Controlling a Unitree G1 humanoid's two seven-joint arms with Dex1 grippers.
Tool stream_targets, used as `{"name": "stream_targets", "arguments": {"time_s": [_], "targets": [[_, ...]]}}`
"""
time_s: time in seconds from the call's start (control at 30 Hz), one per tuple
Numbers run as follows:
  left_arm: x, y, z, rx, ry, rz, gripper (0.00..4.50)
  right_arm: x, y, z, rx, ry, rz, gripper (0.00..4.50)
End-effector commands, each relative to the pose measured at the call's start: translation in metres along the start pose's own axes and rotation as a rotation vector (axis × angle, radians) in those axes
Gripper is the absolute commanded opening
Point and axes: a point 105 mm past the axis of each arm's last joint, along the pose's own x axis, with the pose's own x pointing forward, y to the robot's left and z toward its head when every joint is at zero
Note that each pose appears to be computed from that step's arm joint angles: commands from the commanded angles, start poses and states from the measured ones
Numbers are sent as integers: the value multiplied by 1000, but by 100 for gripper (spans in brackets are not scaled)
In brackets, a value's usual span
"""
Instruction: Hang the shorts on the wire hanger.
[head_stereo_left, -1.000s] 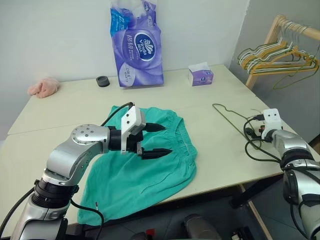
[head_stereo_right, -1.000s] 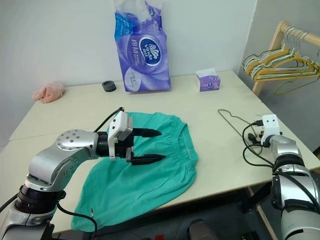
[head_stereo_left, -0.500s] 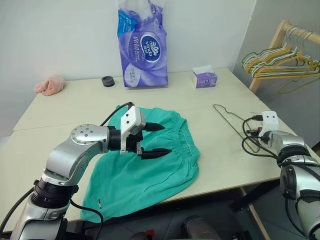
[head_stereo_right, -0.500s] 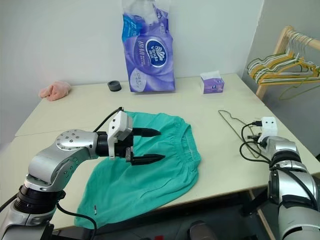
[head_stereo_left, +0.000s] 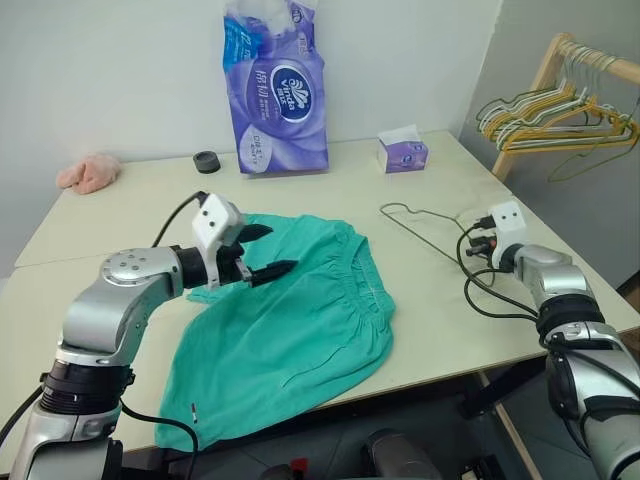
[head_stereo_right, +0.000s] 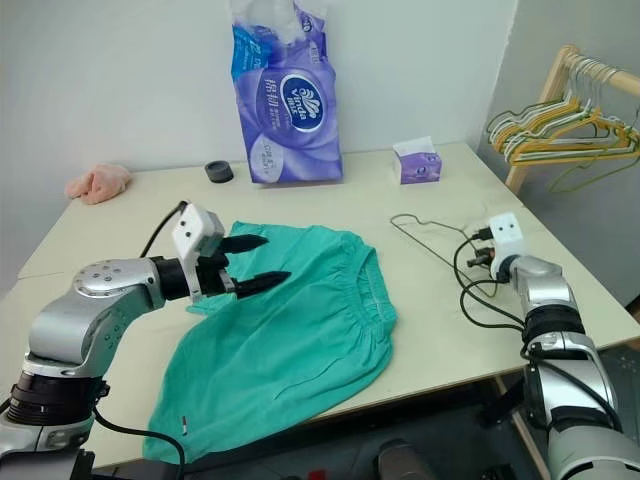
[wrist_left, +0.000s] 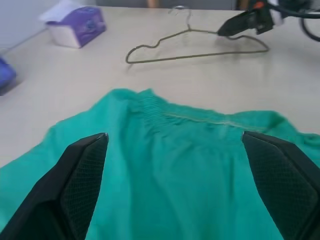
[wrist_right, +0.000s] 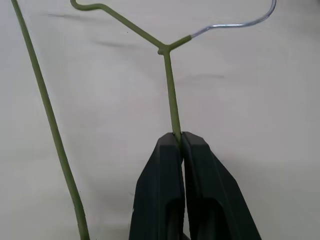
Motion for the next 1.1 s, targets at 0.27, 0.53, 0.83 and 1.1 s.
{"name": "stream_targets", "arguments": {"time_s": [0.27,0.53,0.83,1.1], "targets": [[-24,38,22,-87,-55,97,450,-21,62,90,-562,-377,184,2],[-20,17,-3,-211,57,-62,450,-57,141,124,-915,-683,450,2],[-11,-19,-21,-233,136,-246,450,-73,173,140,-1017,-799,541,2],[-10,-39,-38,-185,209,-335,450,-78,179,147,-1003,-833,560,2]]}}
